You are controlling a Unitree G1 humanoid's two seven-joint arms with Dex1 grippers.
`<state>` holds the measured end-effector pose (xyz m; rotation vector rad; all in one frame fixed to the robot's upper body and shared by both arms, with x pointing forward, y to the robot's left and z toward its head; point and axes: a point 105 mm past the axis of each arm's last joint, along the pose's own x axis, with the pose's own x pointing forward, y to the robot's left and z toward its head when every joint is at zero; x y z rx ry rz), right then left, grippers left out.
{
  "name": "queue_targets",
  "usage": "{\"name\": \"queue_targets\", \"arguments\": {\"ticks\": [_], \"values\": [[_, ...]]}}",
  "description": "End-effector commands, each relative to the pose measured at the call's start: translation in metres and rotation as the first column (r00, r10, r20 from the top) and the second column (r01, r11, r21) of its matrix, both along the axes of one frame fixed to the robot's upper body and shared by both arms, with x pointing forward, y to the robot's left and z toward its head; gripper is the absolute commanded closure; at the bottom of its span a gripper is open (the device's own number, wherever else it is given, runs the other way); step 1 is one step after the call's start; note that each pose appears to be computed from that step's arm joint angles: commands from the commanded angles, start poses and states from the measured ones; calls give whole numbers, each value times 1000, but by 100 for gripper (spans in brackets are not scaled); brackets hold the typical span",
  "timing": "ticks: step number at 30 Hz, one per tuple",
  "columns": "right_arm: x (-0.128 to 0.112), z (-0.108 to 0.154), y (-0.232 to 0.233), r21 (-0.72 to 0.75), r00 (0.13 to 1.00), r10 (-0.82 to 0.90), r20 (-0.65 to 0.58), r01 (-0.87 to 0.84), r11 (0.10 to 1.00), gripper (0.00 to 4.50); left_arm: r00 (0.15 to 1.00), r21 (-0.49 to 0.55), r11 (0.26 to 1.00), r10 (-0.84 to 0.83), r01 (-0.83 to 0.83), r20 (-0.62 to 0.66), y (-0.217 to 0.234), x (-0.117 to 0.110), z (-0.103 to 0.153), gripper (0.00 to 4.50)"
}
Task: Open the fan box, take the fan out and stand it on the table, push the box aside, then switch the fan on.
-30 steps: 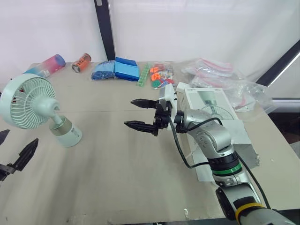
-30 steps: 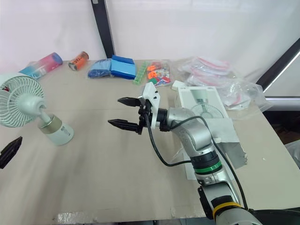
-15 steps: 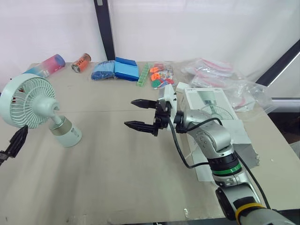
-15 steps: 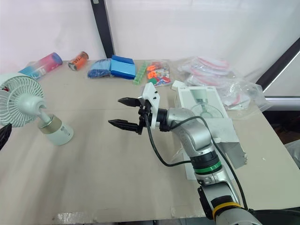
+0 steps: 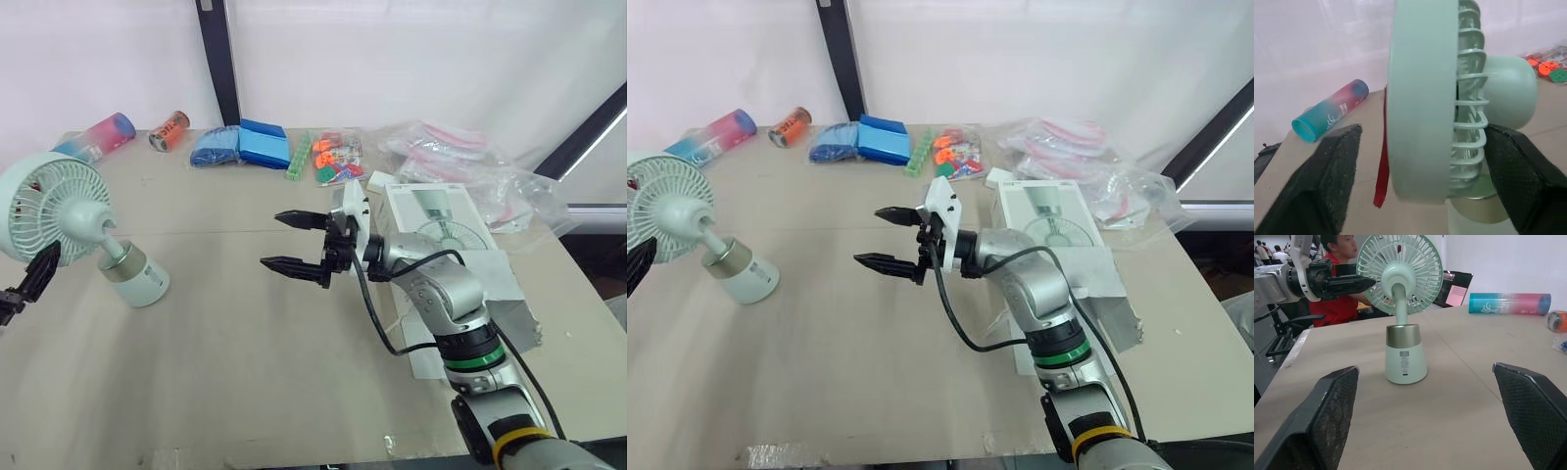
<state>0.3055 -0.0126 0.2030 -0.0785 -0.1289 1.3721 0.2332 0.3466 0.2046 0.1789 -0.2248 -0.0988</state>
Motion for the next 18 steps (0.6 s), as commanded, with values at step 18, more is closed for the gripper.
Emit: {"name": "queue_targets", "arguments": {"ticks": [18], "values": [[-2, 15, 7, 22, 999, -29, 14, 29, 999, 0, 986, -244, 958, -131, 153, 104, -31, 18, 21, 208]]}}
